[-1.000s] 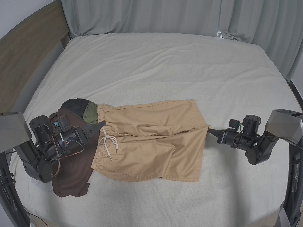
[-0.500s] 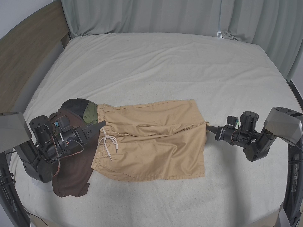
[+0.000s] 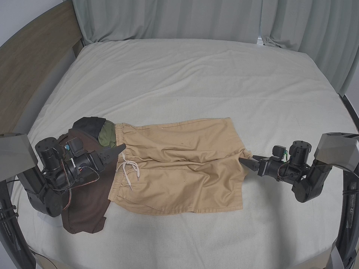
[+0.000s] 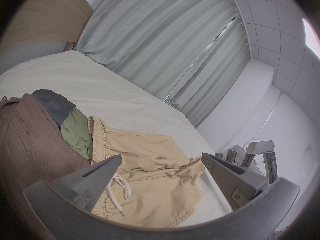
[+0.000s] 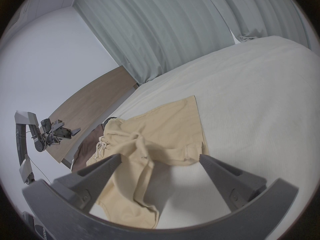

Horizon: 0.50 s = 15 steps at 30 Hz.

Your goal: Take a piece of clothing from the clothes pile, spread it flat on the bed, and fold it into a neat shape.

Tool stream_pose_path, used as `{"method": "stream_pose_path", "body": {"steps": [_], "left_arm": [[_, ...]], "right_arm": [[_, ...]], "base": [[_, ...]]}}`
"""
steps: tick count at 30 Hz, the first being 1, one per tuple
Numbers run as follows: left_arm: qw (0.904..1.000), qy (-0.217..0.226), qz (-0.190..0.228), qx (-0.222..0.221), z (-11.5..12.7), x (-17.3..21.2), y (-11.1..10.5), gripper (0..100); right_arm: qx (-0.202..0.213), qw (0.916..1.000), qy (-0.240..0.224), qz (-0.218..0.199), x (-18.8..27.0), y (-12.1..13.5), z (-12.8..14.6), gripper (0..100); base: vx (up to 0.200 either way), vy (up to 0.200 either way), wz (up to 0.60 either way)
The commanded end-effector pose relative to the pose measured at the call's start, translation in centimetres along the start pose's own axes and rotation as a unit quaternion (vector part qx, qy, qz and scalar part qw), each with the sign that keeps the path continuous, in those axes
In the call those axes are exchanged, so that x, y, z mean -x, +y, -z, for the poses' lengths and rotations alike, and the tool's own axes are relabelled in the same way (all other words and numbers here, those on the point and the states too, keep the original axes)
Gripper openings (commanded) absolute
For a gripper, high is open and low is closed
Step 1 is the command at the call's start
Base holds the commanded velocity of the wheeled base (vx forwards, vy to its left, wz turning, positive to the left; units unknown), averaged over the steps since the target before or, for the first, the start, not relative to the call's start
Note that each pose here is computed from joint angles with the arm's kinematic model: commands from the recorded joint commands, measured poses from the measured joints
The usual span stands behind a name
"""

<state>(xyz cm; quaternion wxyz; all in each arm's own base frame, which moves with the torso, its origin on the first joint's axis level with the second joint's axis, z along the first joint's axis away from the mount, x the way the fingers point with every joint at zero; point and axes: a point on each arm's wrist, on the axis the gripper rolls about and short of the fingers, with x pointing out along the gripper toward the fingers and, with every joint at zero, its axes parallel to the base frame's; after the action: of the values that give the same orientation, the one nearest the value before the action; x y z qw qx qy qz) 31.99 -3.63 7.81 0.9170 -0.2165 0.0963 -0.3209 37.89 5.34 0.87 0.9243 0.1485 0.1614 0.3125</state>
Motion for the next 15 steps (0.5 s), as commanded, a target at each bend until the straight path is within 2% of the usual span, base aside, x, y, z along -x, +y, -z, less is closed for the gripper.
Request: {"method": "stream_pose_path", "body": {"steps": [1, 5, 15], "left_arm": [[1.0000, 0.000, 0.000, 0.000, 0.0, 0.0, 0.0, 100], [1.0000, -0.002, 0.000, -0.001, -0.1, 0.0, 0.0, 100], [1.0000, -0.002, 0.000, -0.001, -0.1, 0.0, 0.0, 100]], "right_arm": [[-0.001, 1.0000, -0.001, 0.004, 3.0, 1.4, 0.5, 100], [-0.005, 1.0000, 0.005, 0.006, 4.6, 2.2, 1.7, 100], [-0.029, 0.9971, 0.069, -0.007, 5.7, 3.7, 4.7, 100]], "base": [[0.000, 0.000, 0.00], [0.000, 0.000, 0.00], [0.000, 0.000, 0.00]]}}
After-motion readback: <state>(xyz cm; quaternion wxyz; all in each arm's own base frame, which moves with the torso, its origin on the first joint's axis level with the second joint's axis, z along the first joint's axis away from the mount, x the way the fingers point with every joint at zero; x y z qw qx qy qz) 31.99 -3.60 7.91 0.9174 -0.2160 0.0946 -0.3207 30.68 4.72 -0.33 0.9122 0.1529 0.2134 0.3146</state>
